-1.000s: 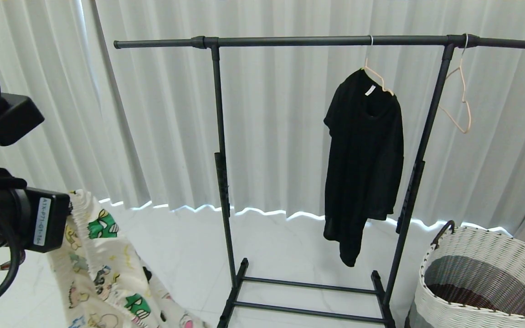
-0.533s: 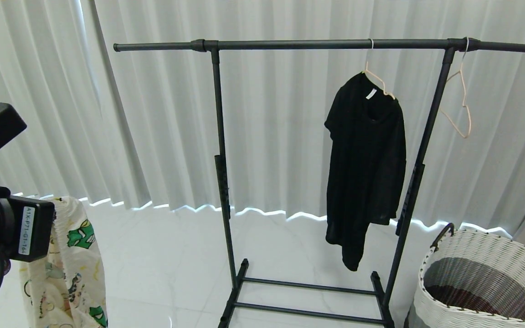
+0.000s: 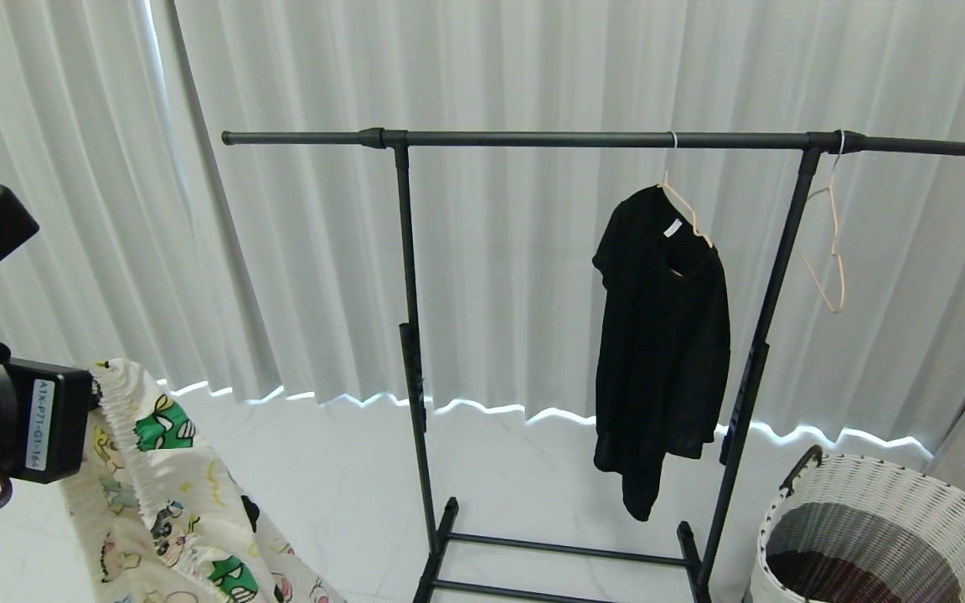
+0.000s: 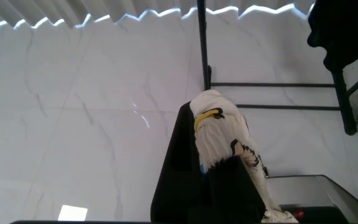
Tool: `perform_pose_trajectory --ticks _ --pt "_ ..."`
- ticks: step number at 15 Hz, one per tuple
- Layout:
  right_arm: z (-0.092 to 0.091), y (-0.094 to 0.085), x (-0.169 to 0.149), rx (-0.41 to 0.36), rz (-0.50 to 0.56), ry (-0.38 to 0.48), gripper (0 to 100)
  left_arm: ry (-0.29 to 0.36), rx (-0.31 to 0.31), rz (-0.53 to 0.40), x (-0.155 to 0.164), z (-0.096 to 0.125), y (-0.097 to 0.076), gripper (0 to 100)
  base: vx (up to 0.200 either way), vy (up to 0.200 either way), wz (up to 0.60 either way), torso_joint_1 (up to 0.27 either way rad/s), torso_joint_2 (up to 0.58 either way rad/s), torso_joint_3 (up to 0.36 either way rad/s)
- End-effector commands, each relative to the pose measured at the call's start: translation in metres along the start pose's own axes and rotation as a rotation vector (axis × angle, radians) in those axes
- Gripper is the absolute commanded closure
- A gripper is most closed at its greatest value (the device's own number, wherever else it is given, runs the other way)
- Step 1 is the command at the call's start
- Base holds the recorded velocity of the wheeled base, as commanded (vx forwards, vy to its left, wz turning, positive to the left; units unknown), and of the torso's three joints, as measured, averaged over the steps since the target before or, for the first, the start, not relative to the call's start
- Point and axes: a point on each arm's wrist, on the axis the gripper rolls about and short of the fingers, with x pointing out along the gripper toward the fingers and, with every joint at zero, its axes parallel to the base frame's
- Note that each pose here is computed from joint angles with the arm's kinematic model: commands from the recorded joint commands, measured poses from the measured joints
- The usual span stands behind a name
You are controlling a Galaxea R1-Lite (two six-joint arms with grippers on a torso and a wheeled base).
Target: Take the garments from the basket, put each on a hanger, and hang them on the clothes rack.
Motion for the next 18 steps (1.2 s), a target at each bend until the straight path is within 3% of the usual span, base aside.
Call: perform_pose_trajectory --ticks 1,14,18 --pt "0.002 0.001 0.004 0.002 0.000 0.006 0 0.003 0.000 0.000 0.000 -0.001 0.000 100 0.000 0.000 0.00 0.198 -0.48 -0.281" --pt "0.015 -0.005 0.038 0.063 -0.107 0.036 0 0.001 0.001 -0.001 0.000 0.000 0.000 100 0.000 0.000 0.00 0.227 -0.51 -0.283" --pt "0.014 -0.005 0.060 0.081 -0.136 0.043 0 0.001 0.009 -0.012 0.000 0.000 -0.002 100 0.200 0.000 0.00 0.084 -0.21 -0.107"
